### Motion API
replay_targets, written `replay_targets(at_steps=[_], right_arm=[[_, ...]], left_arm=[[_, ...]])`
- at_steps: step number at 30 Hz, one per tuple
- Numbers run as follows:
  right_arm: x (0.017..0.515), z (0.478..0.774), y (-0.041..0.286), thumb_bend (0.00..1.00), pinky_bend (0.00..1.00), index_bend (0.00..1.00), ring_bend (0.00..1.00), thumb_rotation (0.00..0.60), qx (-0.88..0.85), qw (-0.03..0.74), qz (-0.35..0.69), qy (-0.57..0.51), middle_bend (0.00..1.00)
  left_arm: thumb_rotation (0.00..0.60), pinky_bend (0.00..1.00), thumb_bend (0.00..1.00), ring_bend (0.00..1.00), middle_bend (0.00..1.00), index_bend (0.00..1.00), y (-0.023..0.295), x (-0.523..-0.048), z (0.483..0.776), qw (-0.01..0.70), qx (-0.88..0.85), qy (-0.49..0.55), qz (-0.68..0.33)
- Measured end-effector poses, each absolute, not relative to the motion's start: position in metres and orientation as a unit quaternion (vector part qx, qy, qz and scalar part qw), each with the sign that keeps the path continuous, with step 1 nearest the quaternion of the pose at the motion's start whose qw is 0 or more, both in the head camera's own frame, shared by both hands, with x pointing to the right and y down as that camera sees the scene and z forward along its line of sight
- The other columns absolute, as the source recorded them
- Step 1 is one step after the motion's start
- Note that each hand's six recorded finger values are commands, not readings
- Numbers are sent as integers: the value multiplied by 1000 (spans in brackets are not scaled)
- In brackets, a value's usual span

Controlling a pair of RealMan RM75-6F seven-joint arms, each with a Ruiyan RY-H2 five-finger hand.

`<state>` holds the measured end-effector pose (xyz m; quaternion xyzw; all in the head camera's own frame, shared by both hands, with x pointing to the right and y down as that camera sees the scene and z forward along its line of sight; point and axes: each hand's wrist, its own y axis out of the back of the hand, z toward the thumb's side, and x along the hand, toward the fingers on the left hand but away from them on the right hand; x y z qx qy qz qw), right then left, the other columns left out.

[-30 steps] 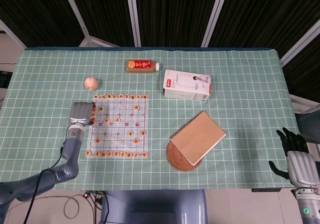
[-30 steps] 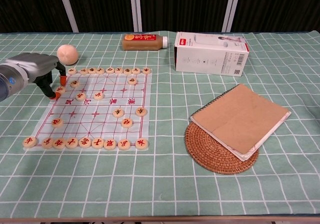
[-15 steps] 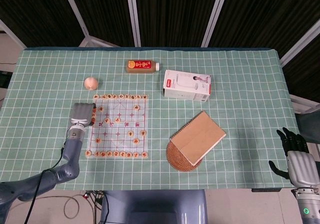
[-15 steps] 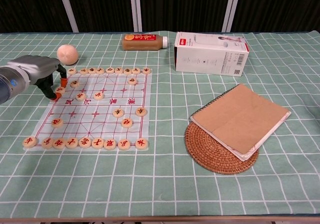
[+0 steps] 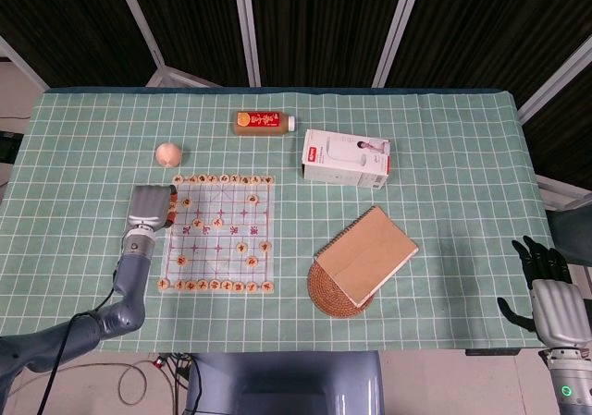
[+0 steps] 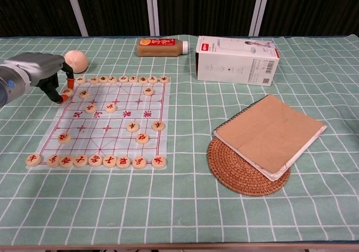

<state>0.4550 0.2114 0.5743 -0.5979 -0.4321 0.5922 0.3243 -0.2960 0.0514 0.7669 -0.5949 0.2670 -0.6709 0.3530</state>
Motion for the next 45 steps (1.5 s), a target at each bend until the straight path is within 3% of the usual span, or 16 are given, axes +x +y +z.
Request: replay_targets(at_steps=[45], right_arm=[[457, 576, 211, 344, 0, 0, 0, 600, -595, 320, 596, -435, 0]], left_arm=[[600, 950, 323, 855, 1000, 457, 36, -297, 786, 358, -576, 257, -688]])
